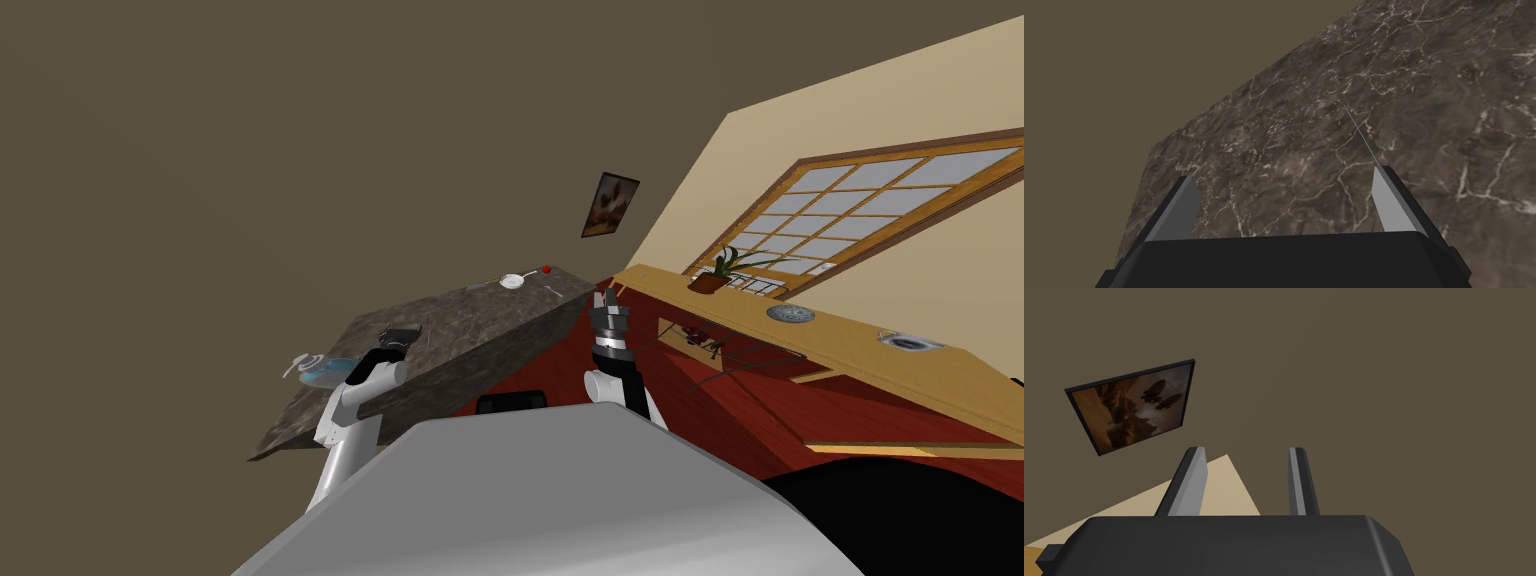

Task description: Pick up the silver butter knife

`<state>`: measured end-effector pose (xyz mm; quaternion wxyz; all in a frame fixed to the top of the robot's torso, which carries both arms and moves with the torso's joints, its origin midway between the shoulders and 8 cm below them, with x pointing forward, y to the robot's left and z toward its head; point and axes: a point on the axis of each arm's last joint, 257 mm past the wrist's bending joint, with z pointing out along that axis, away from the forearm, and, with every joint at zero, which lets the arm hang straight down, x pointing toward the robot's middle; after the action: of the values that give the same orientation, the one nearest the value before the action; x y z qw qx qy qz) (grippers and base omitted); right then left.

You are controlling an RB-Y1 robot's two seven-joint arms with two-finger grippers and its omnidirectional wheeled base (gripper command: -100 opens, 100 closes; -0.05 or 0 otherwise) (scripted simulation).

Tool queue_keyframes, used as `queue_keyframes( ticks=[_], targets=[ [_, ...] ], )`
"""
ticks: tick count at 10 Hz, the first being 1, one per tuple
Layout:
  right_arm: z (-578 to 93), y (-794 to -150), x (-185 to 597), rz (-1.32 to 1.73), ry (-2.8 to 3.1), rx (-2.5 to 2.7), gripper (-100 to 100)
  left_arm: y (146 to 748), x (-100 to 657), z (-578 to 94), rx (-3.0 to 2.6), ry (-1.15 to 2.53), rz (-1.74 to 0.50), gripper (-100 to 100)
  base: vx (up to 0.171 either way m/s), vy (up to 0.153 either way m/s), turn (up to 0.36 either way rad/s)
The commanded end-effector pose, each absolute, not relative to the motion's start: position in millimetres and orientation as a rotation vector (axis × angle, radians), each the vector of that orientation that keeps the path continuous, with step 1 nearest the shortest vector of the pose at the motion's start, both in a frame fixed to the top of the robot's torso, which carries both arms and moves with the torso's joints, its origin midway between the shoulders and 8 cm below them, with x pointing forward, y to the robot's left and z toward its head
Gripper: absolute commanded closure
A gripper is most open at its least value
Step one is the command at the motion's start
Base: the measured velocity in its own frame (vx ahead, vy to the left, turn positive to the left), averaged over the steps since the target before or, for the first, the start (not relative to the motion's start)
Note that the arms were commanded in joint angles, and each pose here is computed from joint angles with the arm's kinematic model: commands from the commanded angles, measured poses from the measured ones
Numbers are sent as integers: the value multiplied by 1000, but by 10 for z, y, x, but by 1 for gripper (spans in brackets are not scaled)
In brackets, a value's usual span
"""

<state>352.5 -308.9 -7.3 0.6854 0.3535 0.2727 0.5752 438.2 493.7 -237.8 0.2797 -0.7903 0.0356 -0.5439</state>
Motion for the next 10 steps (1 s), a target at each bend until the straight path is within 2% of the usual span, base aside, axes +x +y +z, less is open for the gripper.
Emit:
queue_keyframes(
  ticks=[1,10],
  targets=[
    [-73,-3089,3525,1289,611,792,0,5014,4366,-2521,-2187,17,-1435,-100,15,-28,-74],
    [-73,-3089,3525,1289,611,792,0,5266,4204,-3078,-2428,-335,-1302,-100,17,-26,-53]
  ],
)
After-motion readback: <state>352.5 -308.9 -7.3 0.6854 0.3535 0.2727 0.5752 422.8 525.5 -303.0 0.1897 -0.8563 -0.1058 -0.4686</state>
